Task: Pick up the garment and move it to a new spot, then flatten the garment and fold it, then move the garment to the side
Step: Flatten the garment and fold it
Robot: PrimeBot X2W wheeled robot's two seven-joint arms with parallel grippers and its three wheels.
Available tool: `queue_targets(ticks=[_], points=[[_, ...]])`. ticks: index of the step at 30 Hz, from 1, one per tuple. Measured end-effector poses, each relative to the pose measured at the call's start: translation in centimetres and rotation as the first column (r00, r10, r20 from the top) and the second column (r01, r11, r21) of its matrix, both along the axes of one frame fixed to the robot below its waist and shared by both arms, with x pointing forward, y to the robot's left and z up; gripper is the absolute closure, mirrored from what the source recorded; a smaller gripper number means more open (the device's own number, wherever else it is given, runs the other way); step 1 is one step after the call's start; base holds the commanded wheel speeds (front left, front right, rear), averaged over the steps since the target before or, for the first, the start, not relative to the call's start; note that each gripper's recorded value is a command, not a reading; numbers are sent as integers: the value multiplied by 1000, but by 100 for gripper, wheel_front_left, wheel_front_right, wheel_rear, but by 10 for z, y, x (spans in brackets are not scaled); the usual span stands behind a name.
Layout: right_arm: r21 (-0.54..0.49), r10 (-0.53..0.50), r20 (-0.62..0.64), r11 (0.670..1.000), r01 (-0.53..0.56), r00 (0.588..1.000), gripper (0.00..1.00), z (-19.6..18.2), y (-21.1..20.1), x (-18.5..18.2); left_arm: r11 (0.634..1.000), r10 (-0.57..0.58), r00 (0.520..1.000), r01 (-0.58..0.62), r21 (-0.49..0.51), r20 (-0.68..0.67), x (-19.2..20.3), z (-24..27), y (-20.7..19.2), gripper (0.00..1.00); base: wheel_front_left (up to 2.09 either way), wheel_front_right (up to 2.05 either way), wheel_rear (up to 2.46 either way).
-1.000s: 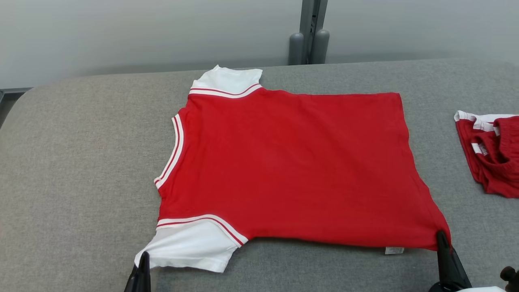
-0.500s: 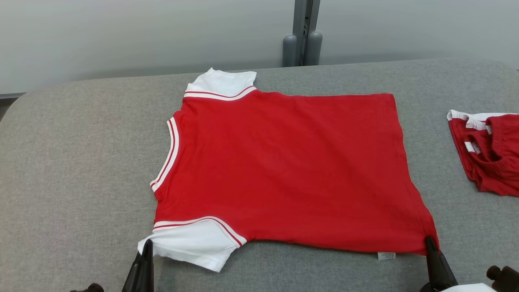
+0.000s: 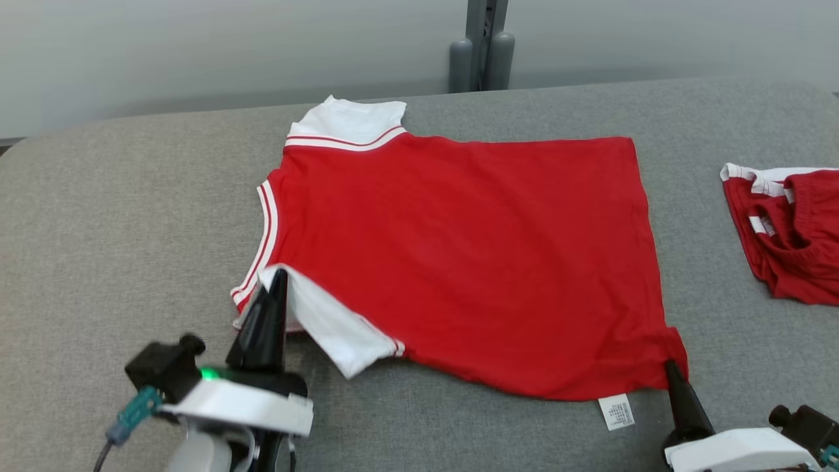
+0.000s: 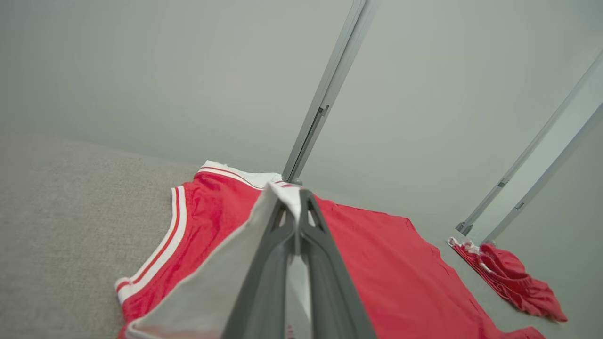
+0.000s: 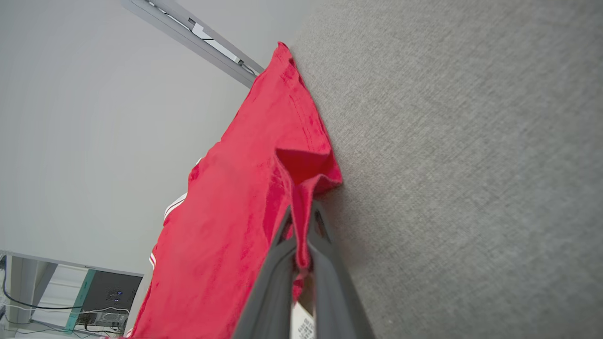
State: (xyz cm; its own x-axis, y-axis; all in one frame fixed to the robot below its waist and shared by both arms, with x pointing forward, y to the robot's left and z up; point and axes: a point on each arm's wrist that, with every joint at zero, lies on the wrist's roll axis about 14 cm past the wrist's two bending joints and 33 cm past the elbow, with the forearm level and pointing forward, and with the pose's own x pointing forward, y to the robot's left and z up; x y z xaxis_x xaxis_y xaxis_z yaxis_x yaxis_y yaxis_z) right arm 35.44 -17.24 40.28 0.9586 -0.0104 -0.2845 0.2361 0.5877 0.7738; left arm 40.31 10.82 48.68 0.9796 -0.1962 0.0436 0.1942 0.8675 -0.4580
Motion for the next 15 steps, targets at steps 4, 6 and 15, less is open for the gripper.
queue_targets(ticks=[4,6,15], points=[[49,-5,8,999,5,1000,100,3,2,8,1000,-23,999,23,1,41,28,13,-9,100,0,0,0],[61,-8,11,998,7,1000,100,4,3,10,1000,-29,998,29,4,47,34,15,-12,100,0,0,0],[216,-89,69,974,72,994,100,21,0,38,999,-40,995,39,17,92,86,27,-17,100,0,0,0]])
